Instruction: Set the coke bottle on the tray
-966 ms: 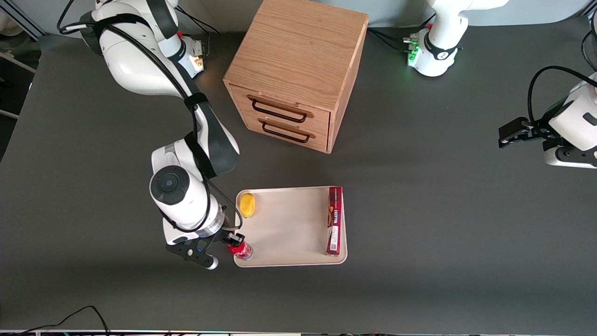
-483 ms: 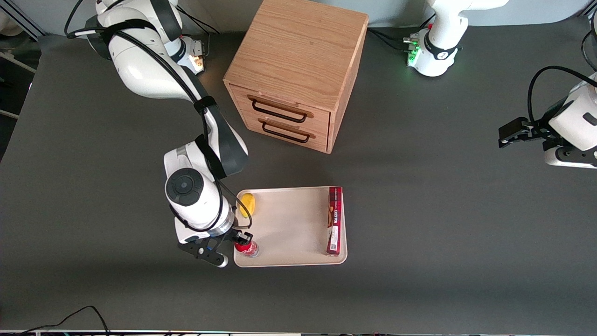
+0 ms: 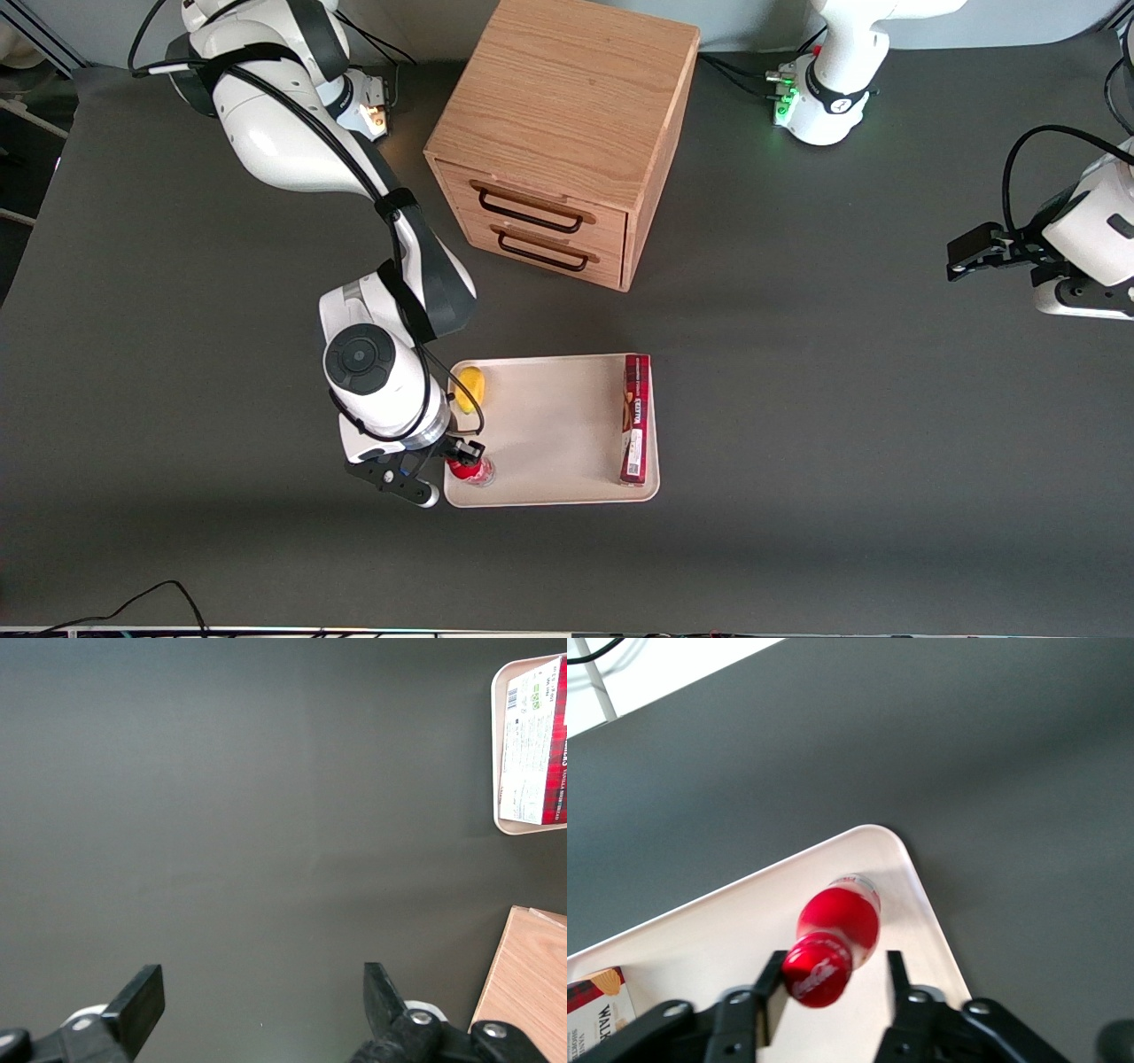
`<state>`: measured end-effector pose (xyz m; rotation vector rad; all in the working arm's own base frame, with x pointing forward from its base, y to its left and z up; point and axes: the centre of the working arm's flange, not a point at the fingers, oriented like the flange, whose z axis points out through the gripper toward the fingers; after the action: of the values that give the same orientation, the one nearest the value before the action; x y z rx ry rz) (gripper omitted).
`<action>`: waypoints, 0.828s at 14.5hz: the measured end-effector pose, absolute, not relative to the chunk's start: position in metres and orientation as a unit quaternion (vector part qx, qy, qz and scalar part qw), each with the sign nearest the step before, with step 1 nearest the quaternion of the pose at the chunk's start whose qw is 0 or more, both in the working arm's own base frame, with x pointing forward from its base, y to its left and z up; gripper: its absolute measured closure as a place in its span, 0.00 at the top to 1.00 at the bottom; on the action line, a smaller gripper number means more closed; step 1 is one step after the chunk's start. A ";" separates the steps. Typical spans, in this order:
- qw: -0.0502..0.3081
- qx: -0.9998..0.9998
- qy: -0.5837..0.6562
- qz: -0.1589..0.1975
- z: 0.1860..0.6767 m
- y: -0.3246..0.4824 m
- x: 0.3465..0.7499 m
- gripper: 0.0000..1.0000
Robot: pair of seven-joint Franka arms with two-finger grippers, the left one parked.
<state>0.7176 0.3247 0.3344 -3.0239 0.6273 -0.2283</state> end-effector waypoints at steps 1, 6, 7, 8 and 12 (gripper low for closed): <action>0.023 -0.976 0.203 -0.074 0.335 0.325 0.718 0.67; 0.012 -0.976 0.206 -0.065 0.360 0.314 0.717 1.00; 0.005 -0.978 0.199 -0.056 0.373 0.304 0.714 1.00; 0.001 -0.981 0.190 -0.050 0.391 0.290 0.711 1.00; 0.001 -0.987 0.158 -0.023 0.467 0.208 0.675 1.00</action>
<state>0.6748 0.2078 0.4673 -3.0998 0.4946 -0.0710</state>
